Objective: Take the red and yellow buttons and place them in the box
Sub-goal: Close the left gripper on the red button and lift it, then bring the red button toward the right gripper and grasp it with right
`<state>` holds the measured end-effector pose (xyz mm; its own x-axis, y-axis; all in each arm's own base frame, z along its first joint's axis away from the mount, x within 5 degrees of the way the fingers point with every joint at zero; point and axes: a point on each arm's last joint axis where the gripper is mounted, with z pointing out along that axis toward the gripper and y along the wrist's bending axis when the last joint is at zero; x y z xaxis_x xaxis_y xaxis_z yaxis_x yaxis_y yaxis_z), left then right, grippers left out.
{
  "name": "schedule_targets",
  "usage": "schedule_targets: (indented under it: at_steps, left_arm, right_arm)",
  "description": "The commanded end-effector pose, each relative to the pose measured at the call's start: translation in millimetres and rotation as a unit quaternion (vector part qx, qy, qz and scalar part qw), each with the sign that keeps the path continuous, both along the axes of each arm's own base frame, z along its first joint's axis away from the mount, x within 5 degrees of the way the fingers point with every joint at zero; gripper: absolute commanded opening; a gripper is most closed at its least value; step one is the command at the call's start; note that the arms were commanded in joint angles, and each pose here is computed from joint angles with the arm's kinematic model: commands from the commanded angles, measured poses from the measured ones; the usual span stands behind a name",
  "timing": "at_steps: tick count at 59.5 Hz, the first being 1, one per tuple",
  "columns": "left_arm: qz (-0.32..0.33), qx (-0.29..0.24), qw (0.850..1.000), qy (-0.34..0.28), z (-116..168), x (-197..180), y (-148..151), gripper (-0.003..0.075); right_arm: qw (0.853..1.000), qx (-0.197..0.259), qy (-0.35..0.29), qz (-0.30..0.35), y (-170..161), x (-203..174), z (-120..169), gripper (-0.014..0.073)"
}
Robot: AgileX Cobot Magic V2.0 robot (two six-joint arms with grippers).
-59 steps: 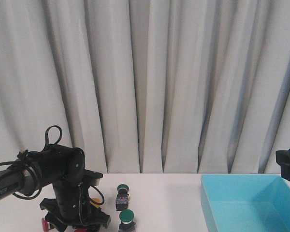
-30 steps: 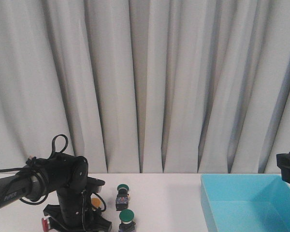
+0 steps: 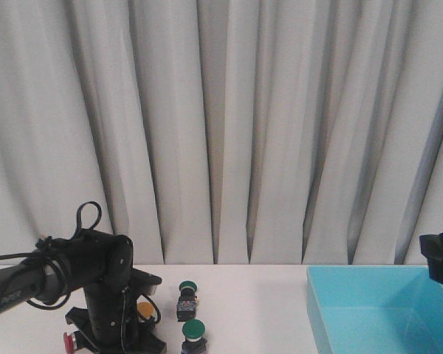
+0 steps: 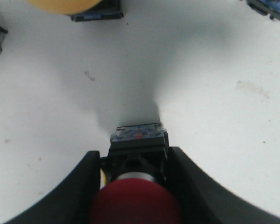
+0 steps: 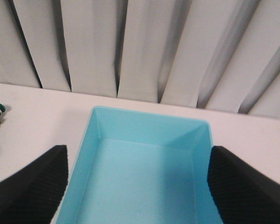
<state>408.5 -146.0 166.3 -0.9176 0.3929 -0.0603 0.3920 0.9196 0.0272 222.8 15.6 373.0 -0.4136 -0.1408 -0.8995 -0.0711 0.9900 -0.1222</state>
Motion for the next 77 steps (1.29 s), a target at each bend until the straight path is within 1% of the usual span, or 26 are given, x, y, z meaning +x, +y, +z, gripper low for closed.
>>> schedule_targets:
  at_steps: [1, 3, 6, 7, 10, 14, 17, 20, 21, 24, 29, 33, 37, 43, 52, 60, 77]
  left_arm:
    - [0.0, -0.041, 0.996, -0.076, 65.5, -6.0, -1.6, -0.0006]
    - [0.003, -0.057, 0.994, -0.091, 78.1, -8.9, -2.3, -0.0006]
    - [0.007, -0.082, 0.99, -0.114, 97.8, -14.2, -3.3, -0.0006]
    - [0.008, -0.091, 0.989, -0.12, 103.6, -15.9, -3.7, -0.0006]
    - [0.002, -0.124, 0.982, -0.142, 124.3, -22.9, -5.6, -0.0006]
    - [-0.012, -0.169, 0.972, -0.166, 150.4, -34.4, -8.7, -0.0006]
    - [-0.03, -0.218, 0.96, -0.175, 170.2, -45.5, -13.3, -0.0006]
    - [-0.049, -0.256, 0.948, -0.185, 186.0, -54.7, -16.8, -0.0006]
    - [-0.053, -0.277, 0.941, -0.188, 193.5, -59.1, -18.6, -0.0006]
    - [-0.071, -0.314, 0.926, -0.198, 208.9, -68.9, -21.5, -0.0006]
    - [-0.094, -0.387, 0.894, -0.204, 232.1, -84.1, -27.8, -0.0006]
    - [-0.117, -0.422, 0.874, -0.209, 244.6, -93.6, -30.5, -0.0006]
    - [-0.158, -0.423, 0.864, -0.223, 250.6, -99.9, -30.5, -0.0006]
    - [-0.19, -0.424, 0.861, -0.208, 250.8, -106.3, -31.0, -0.0006]
    - [-0.193, -0.449, 0.852, -0.188, 253.2, -110.9, -33.9, -0.0006]
    - [-0.189, -0.463, 0.846, -0.186, 255.1, -111.2, -35.3, -0.0006]
    - [-0.19, -0.497, 0.829, -0.171, 260.0, -116.3, -41.3, -0.0006]
  right_arm:
    - [0.993, -0.06, -0.084, 0.062, 13.3, -0.7, 24.5, 0.0582]
    - [0.989, -0.082, -0.091, 0.088, 20.8, -1.6, 25.3, 0.0582]
    - [0.978, -0.123, -0.105, 0.13, 32.9, -3.6, 26.5, 0.0582]
    - [0.973, -0.142, -0.108, 0.145, 36.5, -4.0, 26.4, 0.0582]
    - [0.96, -0.178, -0.117, 0.182, 48.0, -5.3, 25.9, 0.0582]
    - [0.935, -0.226, -0.128, 0.24, 67.4, -7.4, 22.9, 0.0582]
    - [0.915, -0.26, -0.135, 0.277, 80.6, -8.4, 19.8, 0.0582]
    - [0.904, -0.268, -0.137, 0.303, 91.6, -9.5, 16.6, 0.0582]
    - [0.901, -0.268, -0.136, 0.314, 97.0, -10.0, 14.6, 0.0582]
    - [0.894, -0.263, -0.133, 0.337, 108.7, -11.5, 10.5, 0.0582]
    - [0.883, -0.261, -0.13, 0.368, 125.8, -14.3, 4.2, 0.0582]
    - [0.875, -0.26, -0.129, 0.388, 136.7, -16.2, -0.1, 0.0582]
    - [0.869, -0.26, -0.131, 0.399, 144.3, -16.0, -3.3, 0.0582]
    - [0.867, -0.259, -0.129, 0.405, 149.8, -13.6, -7.4, 0.0582]
    - [0.869, -0.252, -0.134, 0.405, 152.7, -11.0, -8.7, 0.0582]
    - [0.87, -0.24, -0.16, 0.399, 154.3, -10.2, -3.8, 0.0582]
    - [0.872, -0.228, -0.177, 0.395, 155.4, -9.9, -0.4, 0.0582]
